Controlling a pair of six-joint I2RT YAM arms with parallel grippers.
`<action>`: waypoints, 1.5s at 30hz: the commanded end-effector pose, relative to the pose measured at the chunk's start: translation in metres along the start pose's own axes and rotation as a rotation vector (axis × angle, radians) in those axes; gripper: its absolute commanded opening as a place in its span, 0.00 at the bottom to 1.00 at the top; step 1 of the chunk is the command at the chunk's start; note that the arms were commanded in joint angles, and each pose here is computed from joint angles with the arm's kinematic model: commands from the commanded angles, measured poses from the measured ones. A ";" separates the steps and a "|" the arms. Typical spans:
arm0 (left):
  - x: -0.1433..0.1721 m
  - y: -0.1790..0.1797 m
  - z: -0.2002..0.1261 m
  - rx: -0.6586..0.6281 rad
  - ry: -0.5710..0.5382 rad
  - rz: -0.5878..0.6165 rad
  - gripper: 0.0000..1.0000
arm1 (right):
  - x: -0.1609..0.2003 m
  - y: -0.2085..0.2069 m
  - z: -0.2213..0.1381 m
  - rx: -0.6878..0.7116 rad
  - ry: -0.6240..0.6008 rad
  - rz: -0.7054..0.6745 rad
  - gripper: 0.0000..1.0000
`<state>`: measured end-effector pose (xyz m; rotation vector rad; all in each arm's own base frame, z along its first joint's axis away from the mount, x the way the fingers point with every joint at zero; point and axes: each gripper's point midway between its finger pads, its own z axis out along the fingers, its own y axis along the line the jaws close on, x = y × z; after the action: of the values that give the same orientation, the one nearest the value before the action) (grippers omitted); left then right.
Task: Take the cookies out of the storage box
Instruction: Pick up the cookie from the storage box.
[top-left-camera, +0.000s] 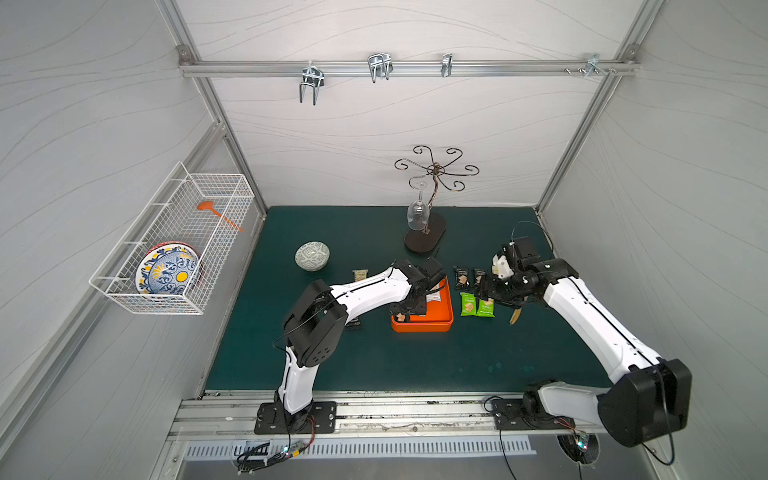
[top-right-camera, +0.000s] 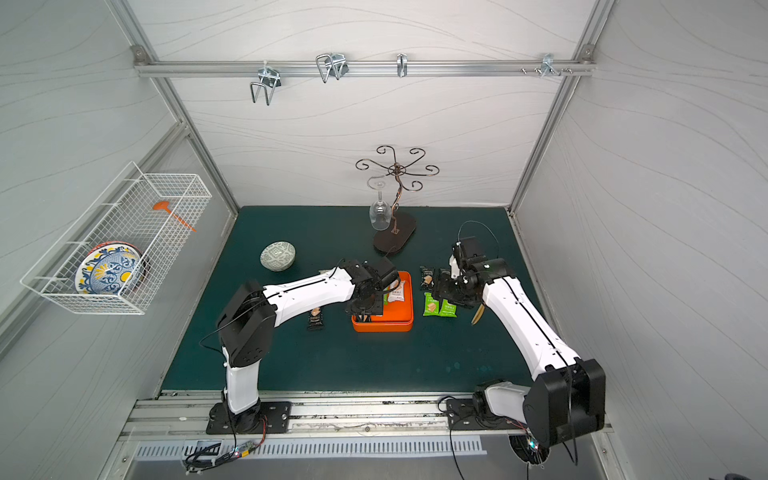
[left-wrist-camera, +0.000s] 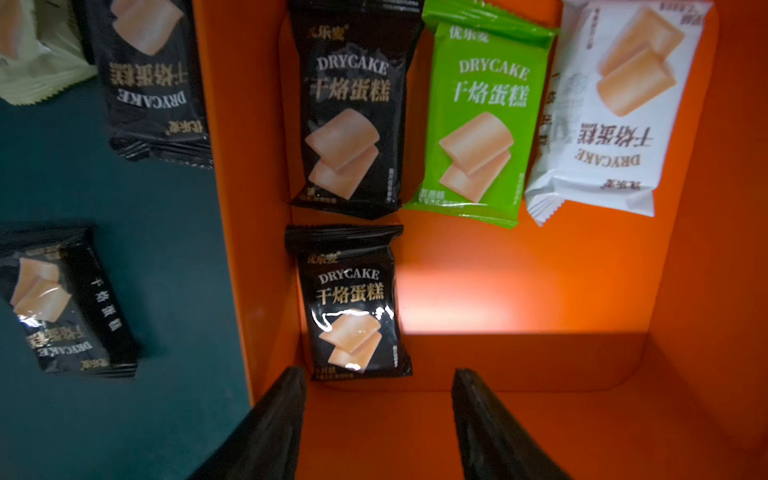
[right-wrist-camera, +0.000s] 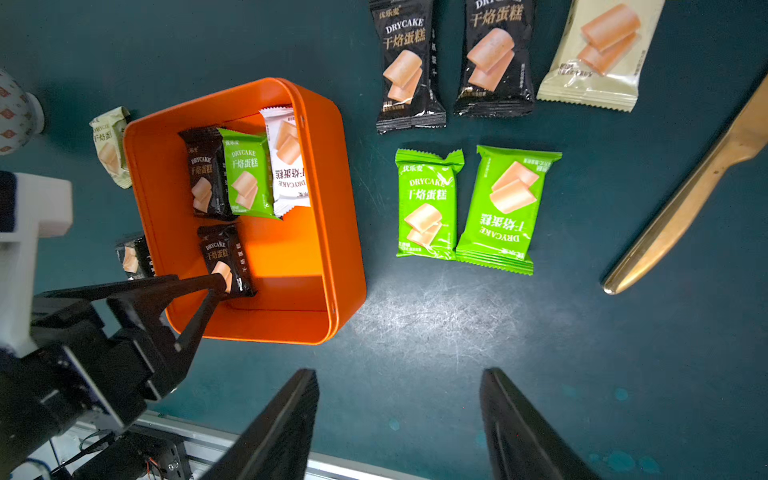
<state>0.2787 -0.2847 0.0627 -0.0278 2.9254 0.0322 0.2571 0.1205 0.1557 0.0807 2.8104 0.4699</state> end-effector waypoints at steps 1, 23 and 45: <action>-0.007 -0.006 0.003 -0.015 -0.011 -0.014 0.62 | 0.004 0.003 -0.005 -0.018 0.002 -0.028 0.67; -0.014 -0.039 0.025 0.045 0.024 -0.017 0.61 | 0.000 -0.007 -0.013 -0.011 -0.006 -0.035 0.67; -0.014 -0.004 0.022 -0.010 0.014 0.010 0.69 | 0.001 -0.009 -0.009 -0.008 0.006 -0.018 0.67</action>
<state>0.2911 -0.2794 0.0414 -0.0273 2.9491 0.1006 0.2576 0.1104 0.1585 0.0432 2.8003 0.4682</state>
